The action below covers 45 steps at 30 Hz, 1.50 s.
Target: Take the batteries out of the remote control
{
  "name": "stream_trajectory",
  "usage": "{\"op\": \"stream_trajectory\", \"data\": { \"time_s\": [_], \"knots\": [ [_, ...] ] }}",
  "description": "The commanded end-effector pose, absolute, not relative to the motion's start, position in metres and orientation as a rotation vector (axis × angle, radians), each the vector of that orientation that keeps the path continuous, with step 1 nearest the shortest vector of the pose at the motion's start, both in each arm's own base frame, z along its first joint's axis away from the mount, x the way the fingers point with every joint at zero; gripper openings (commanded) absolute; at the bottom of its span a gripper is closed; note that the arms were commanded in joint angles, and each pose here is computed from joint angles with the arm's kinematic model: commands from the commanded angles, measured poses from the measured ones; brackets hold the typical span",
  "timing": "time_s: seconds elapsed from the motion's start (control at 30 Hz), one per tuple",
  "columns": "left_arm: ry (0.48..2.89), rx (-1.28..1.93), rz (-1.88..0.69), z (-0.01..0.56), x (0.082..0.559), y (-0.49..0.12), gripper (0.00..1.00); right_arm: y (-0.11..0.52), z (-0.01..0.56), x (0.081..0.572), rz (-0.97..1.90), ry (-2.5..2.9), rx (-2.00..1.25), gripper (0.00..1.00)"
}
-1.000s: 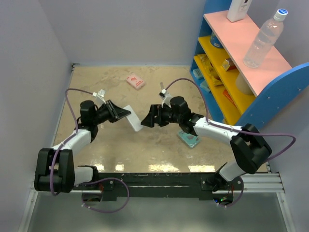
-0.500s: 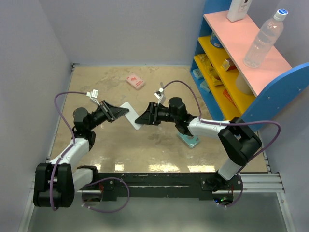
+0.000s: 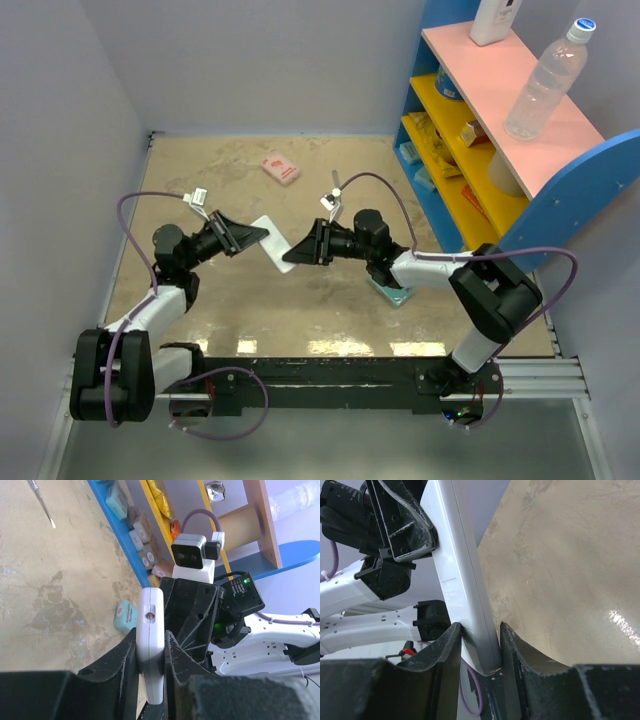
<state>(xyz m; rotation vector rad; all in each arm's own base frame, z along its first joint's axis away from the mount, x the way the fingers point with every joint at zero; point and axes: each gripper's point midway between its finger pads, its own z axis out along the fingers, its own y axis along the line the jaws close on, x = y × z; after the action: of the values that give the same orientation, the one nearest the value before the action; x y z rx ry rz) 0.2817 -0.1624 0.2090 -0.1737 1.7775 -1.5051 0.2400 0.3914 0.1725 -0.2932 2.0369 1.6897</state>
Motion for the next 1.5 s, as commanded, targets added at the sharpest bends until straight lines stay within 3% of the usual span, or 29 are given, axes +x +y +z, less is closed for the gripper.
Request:
{"op": "stream_trajectory", "data": {
  "time_s": [0.0, 0.13, 0.27, 0.43, 0.5, 0.57, 0.67, 0.77, 1.0, 1.33, 1.47],
  "knots": [
    [1.686, -0.097, -1.422, 0.223, 0.292, -0.157, 0.0, 0.385, 0.136, 0.23, 1.644, 2.144, -0.277, 0.35],
    [1.692, -0.101, -1.404, 0.219, 0.296, -0.156, 0.0, 0.381, 0.128, 0.225, 1.638, 2.163, -0.274, 0.42],
    [1.689, -0.11, -1.39, 0.218, 0.3, -0.155, 0.0, 0.379, 0.125, 0.221, 1.64, 2.171, -0.285, 0.33],
    [1.684, -0.114, -1.389, 0.219, 0.302, -0.154, 0.0, 0.377, 0.132, 0.22, 1.638, 2.152, -0.3, 0.32],
    [1.685, -0.116, -1.385, 0.218, 0.302, -0.154, 0.0, 0.378, 0.137, 0.221, 1.641, 2.14, -0.302, 0.4],
    [1.688, -0.117, -1.387, 0.216, 0.3, -0.154, 0.0, 0.379, 0.145, 0.226, 1.629, 2.124, -0.285, 0.58],
    [1.688, -0.127, -1.389, 0.215, 0.297, -0.154, 0.0, 0.383, 0.157, 0.232, 1.636, 2.104, -0.268, 0.75],
    [1.689, -0.13, -1.391, 0.214, 0.295, -0.154, 0.0, 0.39, 0.168, 0.237, 1.66, 2.083, -0.259, 0.77],
    [1.665, -0.136, -1.411, 0.22, 0.296, -0.154, 0.0, 0.402, 0.182, 0.251, 1.704, 2.045, -0.231, 0.65],
    [1.649, -0.143, -1.415, 0.228, 0.302, -0.154, 0.0, 0.402, 0.159, 0.246, 1.732, 2.081, -0.209, 0.31],
    [1.662, -0.15, -1.385, 0.224, 0.307, -0.152, 0.0, 0.397, 0.146, 0.239, 1.718, 2.105, -0.216, 0.25]
  ]
}}
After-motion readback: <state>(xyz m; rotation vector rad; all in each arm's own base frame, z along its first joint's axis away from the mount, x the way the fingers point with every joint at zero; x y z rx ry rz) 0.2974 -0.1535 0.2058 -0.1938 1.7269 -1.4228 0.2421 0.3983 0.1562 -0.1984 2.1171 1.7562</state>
